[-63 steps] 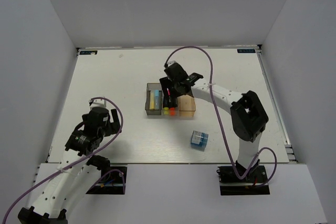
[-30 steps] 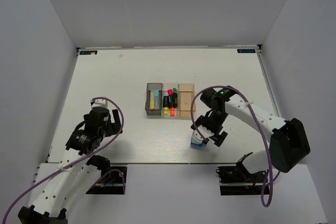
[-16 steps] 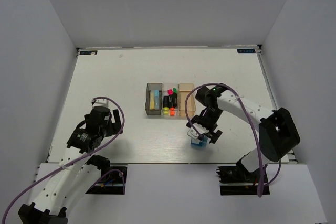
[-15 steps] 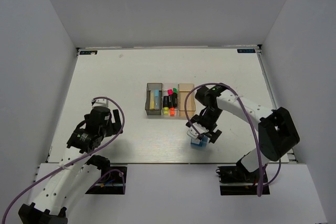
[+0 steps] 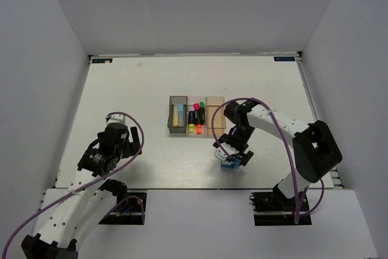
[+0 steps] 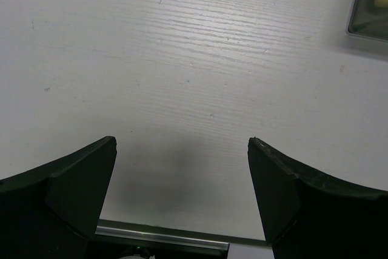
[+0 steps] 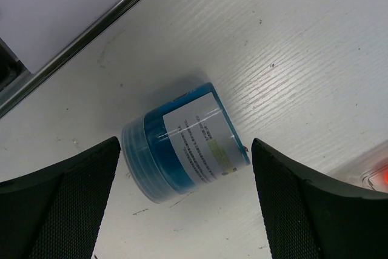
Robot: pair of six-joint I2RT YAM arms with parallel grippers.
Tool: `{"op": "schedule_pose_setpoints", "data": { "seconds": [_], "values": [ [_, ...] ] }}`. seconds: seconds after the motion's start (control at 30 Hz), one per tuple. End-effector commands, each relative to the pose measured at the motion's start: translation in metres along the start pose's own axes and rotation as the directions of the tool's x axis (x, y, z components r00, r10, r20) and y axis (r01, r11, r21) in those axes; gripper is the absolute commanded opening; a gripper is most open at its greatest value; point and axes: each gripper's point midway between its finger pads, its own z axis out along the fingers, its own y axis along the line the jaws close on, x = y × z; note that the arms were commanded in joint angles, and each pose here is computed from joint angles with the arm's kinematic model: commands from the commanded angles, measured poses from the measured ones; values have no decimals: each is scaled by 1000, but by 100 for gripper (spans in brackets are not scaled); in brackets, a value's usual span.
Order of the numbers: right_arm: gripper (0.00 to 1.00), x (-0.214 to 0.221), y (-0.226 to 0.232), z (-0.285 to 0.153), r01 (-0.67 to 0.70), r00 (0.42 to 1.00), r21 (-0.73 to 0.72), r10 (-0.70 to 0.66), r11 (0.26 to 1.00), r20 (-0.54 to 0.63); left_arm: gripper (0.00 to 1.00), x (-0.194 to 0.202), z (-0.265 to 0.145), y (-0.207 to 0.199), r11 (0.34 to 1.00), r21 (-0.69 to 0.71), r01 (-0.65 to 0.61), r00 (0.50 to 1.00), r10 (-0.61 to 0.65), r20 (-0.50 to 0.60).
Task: Sort the stationery into containers
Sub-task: Pick up the stationery from the center of the board.
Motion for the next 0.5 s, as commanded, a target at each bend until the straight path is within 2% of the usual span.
{"op": "schedule_pose_setpoints", "data": {
  "seconds": [0.0, 0.07, 0.23, 0.4, 0.43, 0.47],
  "values": [
    [90, -17, -29, 4, 812, 584, -5, -812, 584, 19, 100, 2, 1, 4, 1000, -23, 3, 1000, -3, -6],
    [90, -17, -27, 4, 824, 567, -14, -824, 567, 16, 100, 2, 2, 4, 1000, -24, 4, 1000, -4, -8],
    [90, -10, -17, 11, 819, 574, -38, -819, 573, 19, 100, 3, 2, 3, 1000, -22, 11, 1000, -11, -10],
    [90, -2, -10, 18, 770, 636, -48, -771, 636, -13, 100, 3, 3, 0, 1000, -5, 19, 1000, -19, -8],
    [90, -3, -10, 16, 740, 672, -35, -741, 672, -21, 100, 2, 3, 0, 1000, -8, 18, 1000, -18, -8],
    [90, -3, -7, 16, 733, 679, -33, -734, 680, -20, 100, 2, 3, 2, 1000, -16, 13, 1000, -13, -8]
  ]
}}
